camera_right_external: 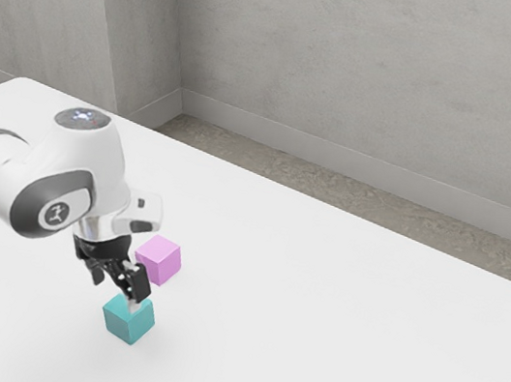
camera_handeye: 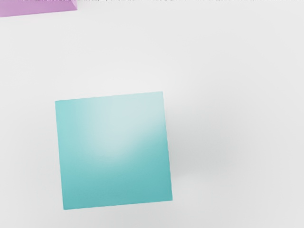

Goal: Pick up the blue block with one arm, and put the blue block on the pink block with one arm

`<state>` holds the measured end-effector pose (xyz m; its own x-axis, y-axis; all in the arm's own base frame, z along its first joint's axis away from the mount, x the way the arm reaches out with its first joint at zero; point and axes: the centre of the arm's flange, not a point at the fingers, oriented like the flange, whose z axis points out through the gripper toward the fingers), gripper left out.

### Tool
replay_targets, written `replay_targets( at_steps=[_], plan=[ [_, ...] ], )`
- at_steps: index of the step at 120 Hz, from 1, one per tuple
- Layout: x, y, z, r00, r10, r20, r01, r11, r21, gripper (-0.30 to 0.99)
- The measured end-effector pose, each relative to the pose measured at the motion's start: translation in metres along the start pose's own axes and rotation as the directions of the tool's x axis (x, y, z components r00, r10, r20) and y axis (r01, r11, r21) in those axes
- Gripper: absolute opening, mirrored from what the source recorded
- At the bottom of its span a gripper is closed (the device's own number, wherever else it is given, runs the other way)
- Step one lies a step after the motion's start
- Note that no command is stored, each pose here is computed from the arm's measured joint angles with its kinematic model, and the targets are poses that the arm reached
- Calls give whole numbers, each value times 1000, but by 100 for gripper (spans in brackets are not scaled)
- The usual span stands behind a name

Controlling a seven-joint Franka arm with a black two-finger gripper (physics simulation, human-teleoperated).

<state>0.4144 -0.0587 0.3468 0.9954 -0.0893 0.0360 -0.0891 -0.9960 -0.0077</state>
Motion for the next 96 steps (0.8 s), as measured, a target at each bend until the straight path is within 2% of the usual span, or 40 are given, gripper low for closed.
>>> replay_targets(
  at_steps=[40, 96],
  plan=[
    [9, -6, 19, 1000, 20, -9, -20, 1000, 14, 69],
    [18, -16, 38, 1000, -8, -20, 8, 1000, 2, 69]
  ],
)
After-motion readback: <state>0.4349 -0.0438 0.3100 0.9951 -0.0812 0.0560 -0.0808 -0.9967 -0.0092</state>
